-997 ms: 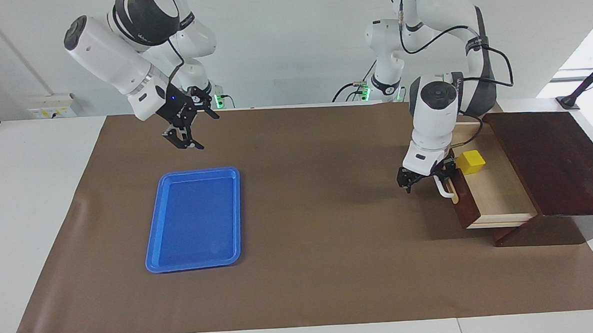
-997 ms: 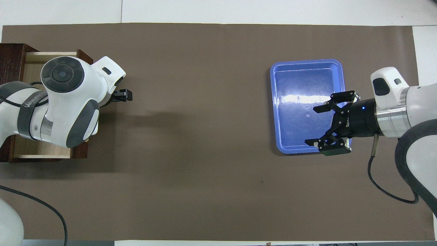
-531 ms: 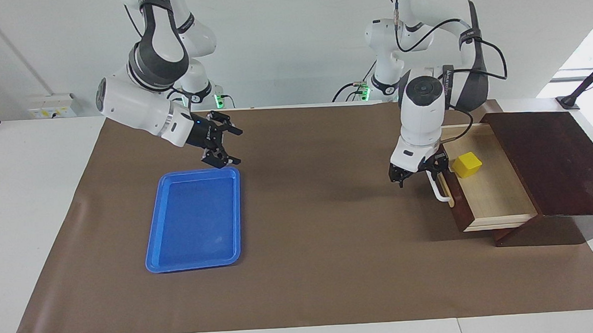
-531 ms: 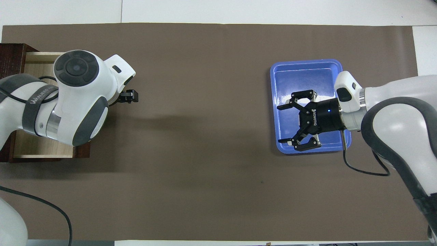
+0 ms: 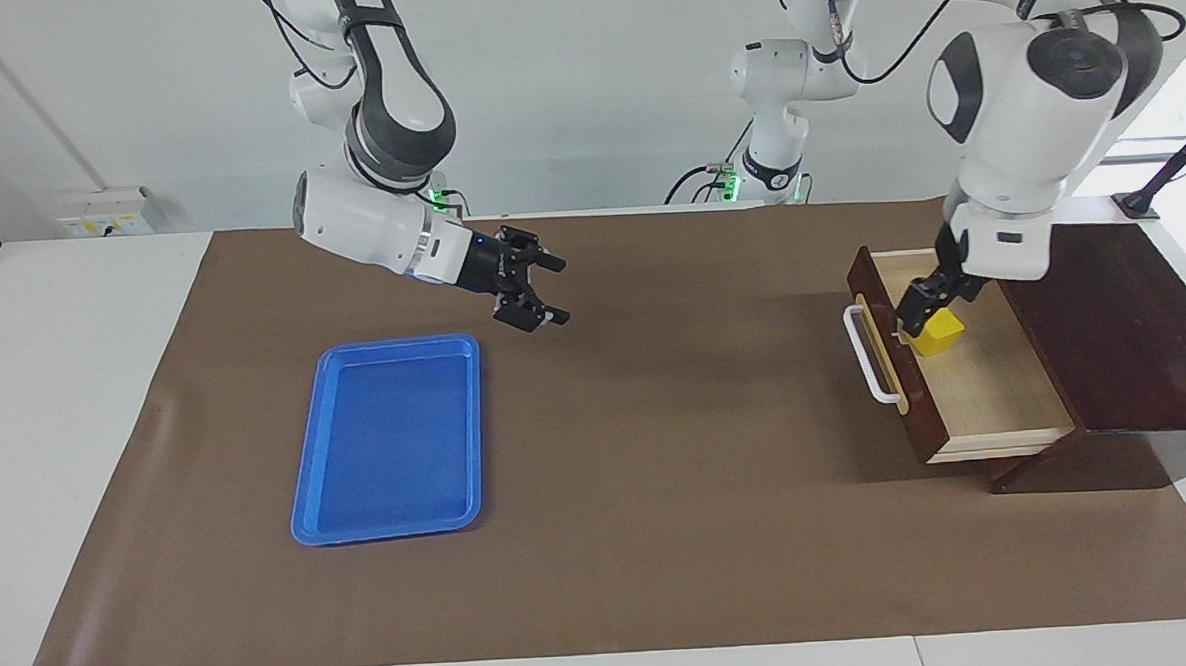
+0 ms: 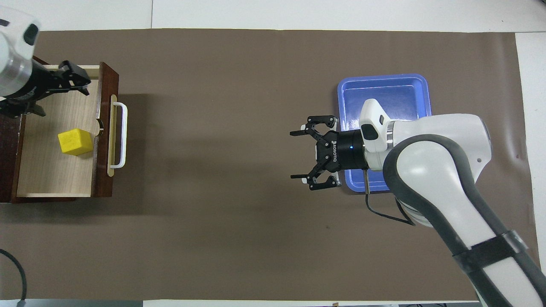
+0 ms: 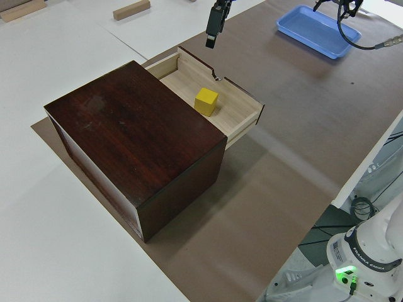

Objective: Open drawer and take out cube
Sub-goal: 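Grasp the yellow cube with the left gripper while the right gripper approaches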

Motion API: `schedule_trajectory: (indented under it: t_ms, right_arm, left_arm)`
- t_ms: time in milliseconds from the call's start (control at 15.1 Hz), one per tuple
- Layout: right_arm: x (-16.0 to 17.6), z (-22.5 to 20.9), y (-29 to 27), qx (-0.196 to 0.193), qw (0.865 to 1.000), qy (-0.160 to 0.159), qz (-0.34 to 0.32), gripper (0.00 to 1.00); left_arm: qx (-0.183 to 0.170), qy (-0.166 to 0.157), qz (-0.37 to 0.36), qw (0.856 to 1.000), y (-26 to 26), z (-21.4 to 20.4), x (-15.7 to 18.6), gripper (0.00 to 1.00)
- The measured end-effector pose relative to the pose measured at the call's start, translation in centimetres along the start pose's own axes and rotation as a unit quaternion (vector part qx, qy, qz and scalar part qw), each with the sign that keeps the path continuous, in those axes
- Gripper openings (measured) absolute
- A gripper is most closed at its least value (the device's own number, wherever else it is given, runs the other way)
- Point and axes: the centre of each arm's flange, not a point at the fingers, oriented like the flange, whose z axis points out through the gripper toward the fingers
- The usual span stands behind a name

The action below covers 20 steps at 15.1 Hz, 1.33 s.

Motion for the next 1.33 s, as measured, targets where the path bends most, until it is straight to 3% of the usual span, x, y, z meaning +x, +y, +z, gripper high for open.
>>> schedule_trajectory:
  t_ms: [199,598,1063,1262,1329]
  right_arm:
    - [1.0,3.4,-1.1,-0.013,1.000,0.015,0.010,1.00]
    - [-1.1,10.0,-0.3,-0.018,0.997,0.072,-0.017,1.00]
    - [0.8,13.1,0.5,-0.021,0.994,0.111,-0.010,1.00]
    - [1.1,13.6,0.4,-0.018,0.993,0.113,-0.010,1.00]
    - [1.1,13.7,0.5,-0.019,0.993,0.113,-0.011,1.00]
  left_arm:
    - [-0.009,0.008,-0.020,1.000,-3.6,2.2,2.3,1.00]
    - [-0.002,-0.013,0.041,0.999,-3.6,10.1,-0.7,1.00]
    - [0.004,-0.027,0.073,0.997,-4.1,12.1,-1.8,1.00]
    - [0.006,-0.032,0.075,0.997,-4.1,12.8,-2.0,0.90]
    - [0.006,-0.032,0.075,0.997,-4.1,12.8,-2.0,0.75]
